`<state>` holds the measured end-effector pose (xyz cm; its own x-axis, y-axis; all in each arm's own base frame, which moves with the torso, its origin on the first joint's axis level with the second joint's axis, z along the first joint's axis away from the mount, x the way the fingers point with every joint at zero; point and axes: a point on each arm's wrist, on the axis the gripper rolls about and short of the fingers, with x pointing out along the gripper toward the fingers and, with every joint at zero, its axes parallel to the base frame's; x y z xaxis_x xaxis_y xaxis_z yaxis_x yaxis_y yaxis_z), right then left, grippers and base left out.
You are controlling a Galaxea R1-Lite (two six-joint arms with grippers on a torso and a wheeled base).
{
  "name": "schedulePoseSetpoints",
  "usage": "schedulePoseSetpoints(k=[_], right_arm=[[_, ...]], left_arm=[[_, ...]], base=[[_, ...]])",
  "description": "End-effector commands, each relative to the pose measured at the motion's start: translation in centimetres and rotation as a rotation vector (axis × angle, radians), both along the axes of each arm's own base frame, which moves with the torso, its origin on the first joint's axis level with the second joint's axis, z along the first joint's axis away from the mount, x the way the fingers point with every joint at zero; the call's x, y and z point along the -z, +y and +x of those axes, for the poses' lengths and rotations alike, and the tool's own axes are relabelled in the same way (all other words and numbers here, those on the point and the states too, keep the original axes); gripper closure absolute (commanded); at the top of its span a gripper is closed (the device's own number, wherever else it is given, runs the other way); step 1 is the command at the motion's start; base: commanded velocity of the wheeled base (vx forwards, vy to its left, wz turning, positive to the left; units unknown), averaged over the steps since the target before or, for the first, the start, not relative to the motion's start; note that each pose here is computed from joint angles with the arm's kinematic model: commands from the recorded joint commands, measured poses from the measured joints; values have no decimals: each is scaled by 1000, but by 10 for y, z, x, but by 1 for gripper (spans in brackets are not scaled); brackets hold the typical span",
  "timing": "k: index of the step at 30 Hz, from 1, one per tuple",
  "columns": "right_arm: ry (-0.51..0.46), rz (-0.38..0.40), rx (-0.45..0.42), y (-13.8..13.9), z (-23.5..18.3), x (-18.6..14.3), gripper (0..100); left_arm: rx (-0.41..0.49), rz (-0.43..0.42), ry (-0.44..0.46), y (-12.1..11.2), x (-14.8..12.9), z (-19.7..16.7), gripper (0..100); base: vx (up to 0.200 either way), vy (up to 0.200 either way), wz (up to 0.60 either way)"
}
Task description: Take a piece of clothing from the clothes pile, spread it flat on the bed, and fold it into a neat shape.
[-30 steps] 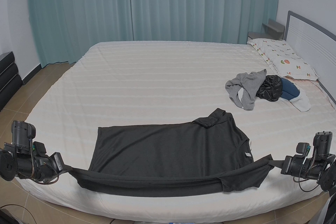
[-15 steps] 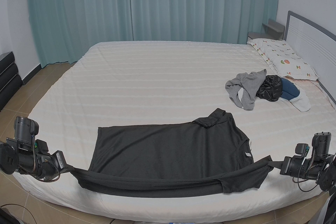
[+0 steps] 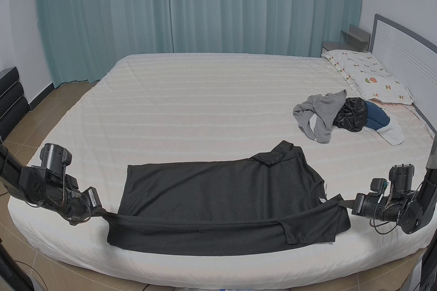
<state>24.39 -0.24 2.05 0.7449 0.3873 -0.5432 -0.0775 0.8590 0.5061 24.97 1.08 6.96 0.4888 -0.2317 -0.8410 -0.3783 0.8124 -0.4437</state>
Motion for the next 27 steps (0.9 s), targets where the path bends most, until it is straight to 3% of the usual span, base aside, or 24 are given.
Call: schedulePoseSetpoints(k=[1,8,9,10,13,22,27], right_arm=[[52,0,-10,3,16,22,100],[86,3,-17,5,27,39,100],[89,4,-17,4,28,41,100],[88,7,-16,4,29,42,0],[87,22,-8,5,31,41,0],[80,242,118,3,33,35,0],[75,317,156,4,29,32,0]], left_arm=[[4,-6,85,1,27,21,100],[-5,-13,107,2,42,40,100],[-5,-16,107,2,42,42,0],[-7,-17,109,2,43,43,0],[-5,-19,108,2,44,44,0],[-20,-25,96,6,42,43,0],[-94,-62,77,7,41,46,0]], base=[[0,0,0],[0,0,0],[0,0,0],[0,0,0],[0,0,0],[0,0,0],[0,0,0]])
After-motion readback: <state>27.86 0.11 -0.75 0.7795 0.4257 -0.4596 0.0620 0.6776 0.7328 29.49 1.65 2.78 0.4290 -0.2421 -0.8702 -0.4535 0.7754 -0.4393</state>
